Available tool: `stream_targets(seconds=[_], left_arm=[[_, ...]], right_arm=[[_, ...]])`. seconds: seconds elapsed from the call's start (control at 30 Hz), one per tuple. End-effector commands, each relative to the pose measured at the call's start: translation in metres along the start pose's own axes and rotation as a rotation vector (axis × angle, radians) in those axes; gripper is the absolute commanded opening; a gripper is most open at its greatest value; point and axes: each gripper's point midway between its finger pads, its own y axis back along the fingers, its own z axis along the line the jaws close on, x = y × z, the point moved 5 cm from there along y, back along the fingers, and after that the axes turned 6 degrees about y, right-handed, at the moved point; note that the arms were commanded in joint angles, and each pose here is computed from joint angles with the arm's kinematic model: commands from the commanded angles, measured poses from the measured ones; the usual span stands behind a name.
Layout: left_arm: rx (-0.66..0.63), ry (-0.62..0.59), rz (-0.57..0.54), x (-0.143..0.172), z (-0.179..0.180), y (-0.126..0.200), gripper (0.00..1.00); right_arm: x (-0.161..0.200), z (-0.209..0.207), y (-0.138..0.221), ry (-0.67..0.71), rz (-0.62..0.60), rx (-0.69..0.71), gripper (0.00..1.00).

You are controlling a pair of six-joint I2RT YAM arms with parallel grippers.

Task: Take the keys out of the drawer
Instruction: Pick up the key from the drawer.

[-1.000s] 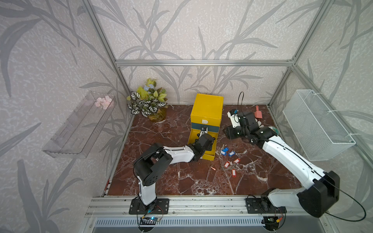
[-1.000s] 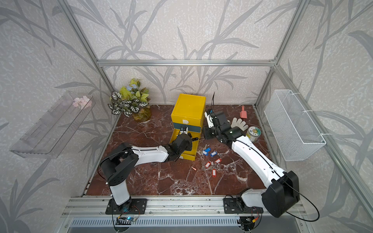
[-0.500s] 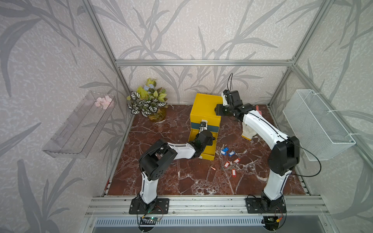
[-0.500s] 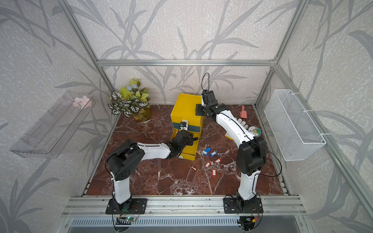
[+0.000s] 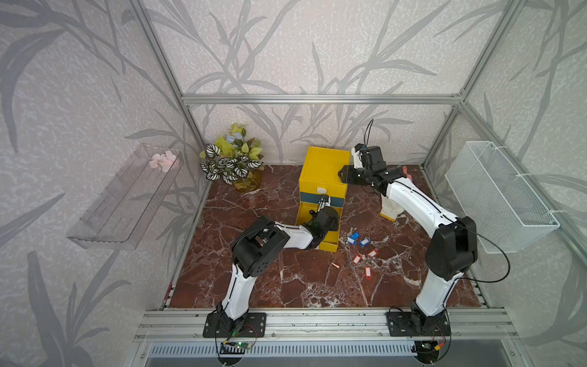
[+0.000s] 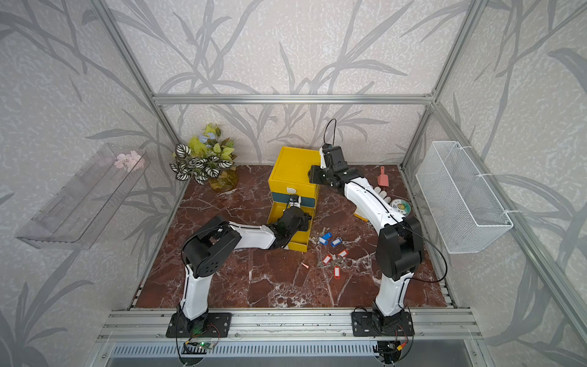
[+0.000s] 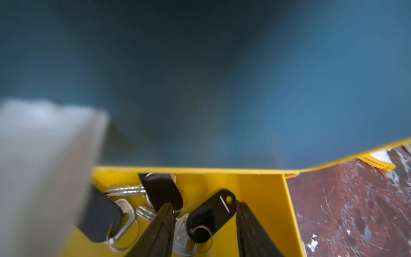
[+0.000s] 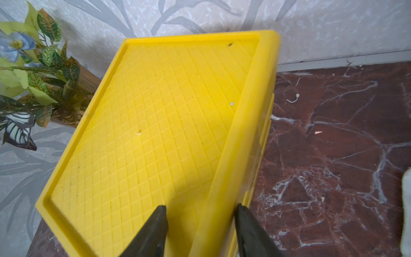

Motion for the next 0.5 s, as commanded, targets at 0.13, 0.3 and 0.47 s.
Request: stream_targets(seconds=[0.13, 0.3, 0.47], left_arm=[[-0.127, -0.052, 0.12, 0.018, 0.006, -0.019, 0.46], [-0.186, -0.074, 0.145, 0.027, 0.015, -0.017, 0.43], [-0.223, -0.076, 0.157, 0.028, 0.019, -0.016, 0.24]], right_arm=[[0.056, -0.007, -0.007, -0.007, 0.224, 0.001, 0.51], [0.057, -0.006, -0.004, -0.003, 0.214, -0.007, 0.51], [0.056, -0.004, 0.0, -0.002, 0.202, -0.017, 0.5]])
